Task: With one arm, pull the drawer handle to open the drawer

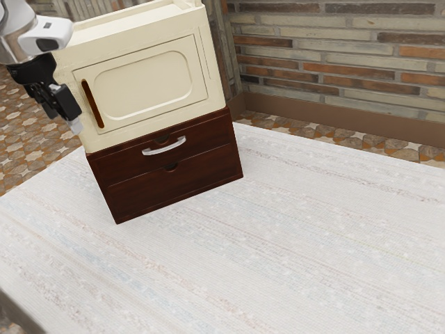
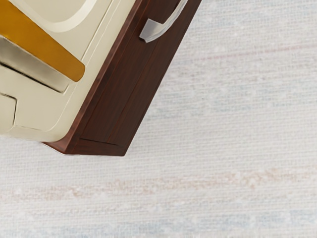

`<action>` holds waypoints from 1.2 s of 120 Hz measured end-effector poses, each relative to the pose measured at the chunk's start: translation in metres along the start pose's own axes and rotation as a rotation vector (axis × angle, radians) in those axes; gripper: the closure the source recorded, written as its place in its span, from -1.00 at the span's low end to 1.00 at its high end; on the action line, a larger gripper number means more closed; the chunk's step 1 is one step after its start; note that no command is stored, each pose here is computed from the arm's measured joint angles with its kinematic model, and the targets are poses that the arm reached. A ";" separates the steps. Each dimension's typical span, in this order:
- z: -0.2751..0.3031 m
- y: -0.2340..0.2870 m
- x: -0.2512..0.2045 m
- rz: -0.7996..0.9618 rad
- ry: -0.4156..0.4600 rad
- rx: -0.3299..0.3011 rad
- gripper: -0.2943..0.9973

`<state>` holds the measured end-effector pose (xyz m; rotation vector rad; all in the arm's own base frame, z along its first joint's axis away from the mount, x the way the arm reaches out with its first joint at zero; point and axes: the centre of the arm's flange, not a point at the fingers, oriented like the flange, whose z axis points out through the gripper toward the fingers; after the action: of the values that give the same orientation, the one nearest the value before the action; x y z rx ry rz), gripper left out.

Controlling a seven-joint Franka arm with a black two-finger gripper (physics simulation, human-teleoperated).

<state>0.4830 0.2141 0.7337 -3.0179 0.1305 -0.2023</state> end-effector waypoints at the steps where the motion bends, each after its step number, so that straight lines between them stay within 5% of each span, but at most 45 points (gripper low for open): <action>1: 0.000 -0.001 0.000 0.000 0.000 0.000 -0.54; 64: -0.061 0.037 -0.005 0.167 0.098 0.061 -0.54; 96: 0.003 0.052 0.038 0.216 -0.086 0.157 -0.54; 129: 0.035 0.134 0.082 0.398 -0.148 0.232 -0.54; 144: 0.062 0.125 0.083 0.396 -0.185 0.240 -0.54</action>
<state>0.5636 0.0888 0.6686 -2.6841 0.6281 0.0917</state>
